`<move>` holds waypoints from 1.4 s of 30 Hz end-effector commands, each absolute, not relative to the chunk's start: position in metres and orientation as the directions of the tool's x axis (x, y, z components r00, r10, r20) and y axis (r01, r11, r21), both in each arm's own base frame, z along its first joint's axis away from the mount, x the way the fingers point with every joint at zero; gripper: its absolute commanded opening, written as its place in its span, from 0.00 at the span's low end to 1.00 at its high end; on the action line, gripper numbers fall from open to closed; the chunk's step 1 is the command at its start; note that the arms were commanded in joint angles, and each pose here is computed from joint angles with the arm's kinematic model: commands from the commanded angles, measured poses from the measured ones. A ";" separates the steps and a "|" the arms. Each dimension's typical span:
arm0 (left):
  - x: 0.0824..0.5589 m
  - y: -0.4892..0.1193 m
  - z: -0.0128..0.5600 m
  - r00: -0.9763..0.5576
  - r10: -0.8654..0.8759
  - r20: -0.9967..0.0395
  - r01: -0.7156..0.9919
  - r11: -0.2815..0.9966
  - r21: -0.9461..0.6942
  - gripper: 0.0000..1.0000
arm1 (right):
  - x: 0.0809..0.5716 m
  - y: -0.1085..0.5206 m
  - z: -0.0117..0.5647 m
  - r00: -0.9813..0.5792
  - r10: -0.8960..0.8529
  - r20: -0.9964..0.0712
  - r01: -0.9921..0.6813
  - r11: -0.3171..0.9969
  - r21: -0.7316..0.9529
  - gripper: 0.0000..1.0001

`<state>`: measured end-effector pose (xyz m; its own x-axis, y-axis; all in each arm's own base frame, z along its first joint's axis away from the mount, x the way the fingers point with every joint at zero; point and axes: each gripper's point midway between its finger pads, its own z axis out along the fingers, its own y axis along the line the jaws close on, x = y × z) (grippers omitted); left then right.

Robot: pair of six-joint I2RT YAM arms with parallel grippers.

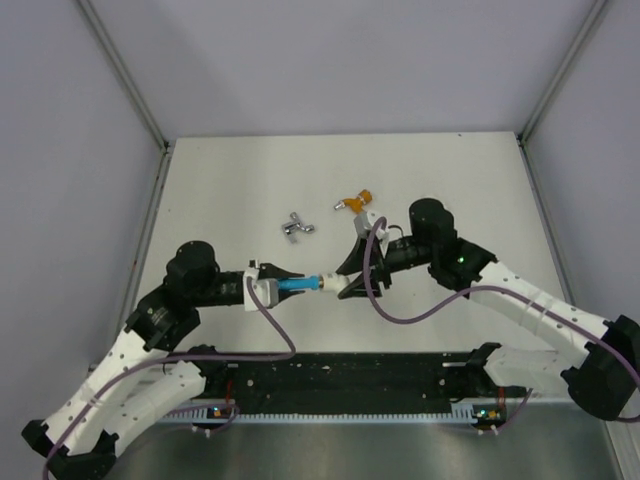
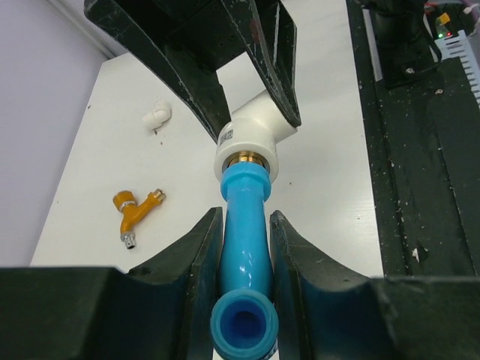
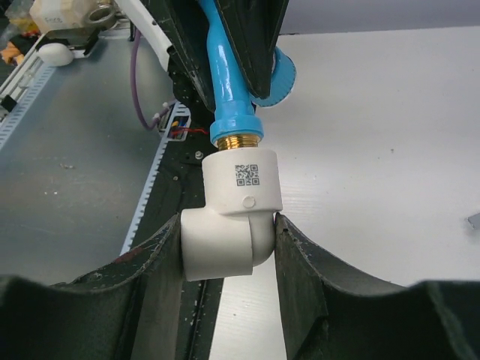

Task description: Install the water faucets

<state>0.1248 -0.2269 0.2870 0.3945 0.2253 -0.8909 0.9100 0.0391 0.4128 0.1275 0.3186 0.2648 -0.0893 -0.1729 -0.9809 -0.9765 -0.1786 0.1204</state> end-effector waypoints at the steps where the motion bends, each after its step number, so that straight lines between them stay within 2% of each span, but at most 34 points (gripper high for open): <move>1: 0.138 -0.233 0.279 0.401 0.219 -0.890 0.899 0.094 0.428 0.00 | 0.135 0.329 0.319 -0.009 -0.041 -0.999 -0.978 -0.208 0.017 0.23; 2: 0.140 -0.233 0.277 0.374 0.216 -0.902 0.907 0.116 0.404 0.00 | 0.138 0.330 0.318 -0.008 -0.042 -0.999 -0.980 -0.197 0.016 0.27; 4: 0.147 -0.234 0.273 0.301 0.202 -0.932 0.924 0.181 0.338 0.00 | 0.145 0.330 0.318 -0.004 -0.043 -0.999 -0.986 -0.167 0.011 0.44; 7: 0.157 -0.231 0.277 0.182 0.153 -0.971 0.926 0.306 0.222 0.00 | 0.156 0.328 0.315 -0.004 -0.048 -0.999 -0.992 -0.125 0.010 0.61; 12: 0.166 -0.223 0.290 0.104 0.003 -0.995 0.890 0.447 0.095 0.00 | 0.180 0.323 0.310 -0.031 -0.056 -0.998 -0.999 -0.030 0.032 0.72; 15: 0.173 -0.222 0.291 0.058 -0.081 -0.995 0.869 0.494 0.010 0.00 | 0.193 0.321 0.312 -0.024 -0.044 -0.999 -0.999 0.030 0.022 0.84; 17: 0.181 -0.220 0.288 0.024 -0.116 -0.993 0.846 0.531 -0.041 0.00 | 0.196 0.320 0.315 0.020 -0.027 -0.999 -0.999 0.050 -0.022 0.95; 18: 0.183 -0.220 0.286 0.009 -0.130 -0.991 0.840 0.539 -0.063 0.00 | 0.196 0.317 0.317 0.056 -0.016 -0.998 -0.996 0.062 -0.056 0.97; 24: 0.196 -0.217 0.288 -0.063 -0.252 -0.966 0.799 0.568 -0.200 0.00 | 0.199 0.295 0.315 0.306 0.032 -0.951 -0.936 0.191 -0.295 0.99; 28: 0.202 -0.211 0.303 -0.111 -0.346 -0.931 0.773 0.560 -0.300 0.00 | 0.198 0.281 0.295 0.405 0.065 -0.912 -0.885 0.280 -0.373 0.99; 30: 0.202 -0.210 0.310 -0.144 -0.386 -0.911 0.777 0.526 -0.346 0.00 | 0.195 0.279 0.290 0.427 0.077 -0.901 -0.877 0.279 -0.392 0.99; 36: 0.193 -0.217 0.322 -0.328 -0.441 -0.835 0.821 0.303 -0.483 0.00 | 0.193 0.283 0.297 0.487 0.135 -0.863 -0.855 0.276 -0.440 0.96; 42: 0.182 -0.221 0.325 -0.343 -0.421 -0.840 0.848 0.245 -0.469 0.00 | 0.196 0.290 0.302 0.505 0.153 -0.849 -0.850 0.257 -0.460 0.94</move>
